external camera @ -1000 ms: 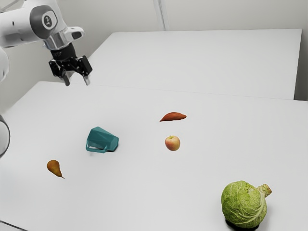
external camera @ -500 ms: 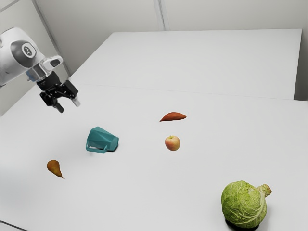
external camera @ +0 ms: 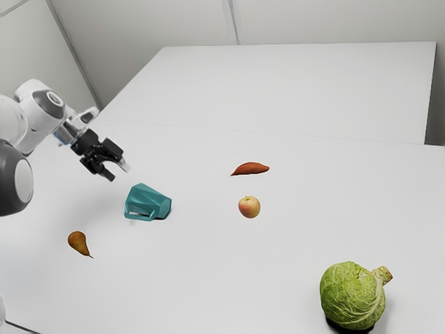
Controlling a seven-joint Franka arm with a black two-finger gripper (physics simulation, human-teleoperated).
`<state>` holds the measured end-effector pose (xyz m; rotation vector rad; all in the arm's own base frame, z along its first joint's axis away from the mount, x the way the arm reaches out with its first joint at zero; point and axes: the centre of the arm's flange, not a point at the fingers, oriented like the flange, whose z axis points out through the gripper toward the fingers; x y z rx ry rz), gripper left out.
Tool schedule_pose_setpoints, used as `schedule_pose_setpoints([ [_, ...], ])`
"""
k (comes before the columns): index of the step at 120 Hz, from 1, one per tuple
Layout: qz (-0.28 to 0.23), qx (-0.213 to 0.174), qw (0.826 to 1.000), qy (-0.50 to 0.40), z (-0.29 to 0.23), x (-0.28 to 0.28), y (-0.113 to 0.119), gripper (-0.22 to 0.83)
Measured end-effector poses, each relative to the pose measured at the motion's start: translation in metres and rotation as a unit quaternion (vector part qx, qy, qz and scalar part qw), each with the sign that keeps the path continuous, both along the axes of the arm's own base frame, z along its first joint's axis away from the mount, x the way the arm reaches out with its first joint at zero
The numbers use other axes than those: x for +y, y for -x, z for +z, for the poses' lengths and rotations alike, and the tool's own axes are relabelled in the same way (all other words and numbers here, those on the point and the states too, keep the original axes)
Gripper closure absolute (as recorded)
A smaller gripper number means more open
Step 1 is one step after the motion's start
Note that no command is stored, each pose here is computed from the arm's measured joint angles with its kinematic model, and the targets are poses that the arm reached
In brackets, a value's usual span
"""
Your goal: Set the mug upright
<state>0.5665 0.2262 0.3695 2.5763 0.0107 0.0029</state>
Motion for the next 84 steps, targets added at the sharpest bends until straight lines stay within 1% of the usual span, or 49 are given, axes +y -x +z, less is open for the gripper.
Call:
schedule_pose_setpoints([
  [43,-0.038,-0.013,0.998,0.052,-0.024,0.009,0.013,0.0],
  [84,-0.057,-0.014,0.994,0.09,-0.055,0.003,0.013,0.0],
])
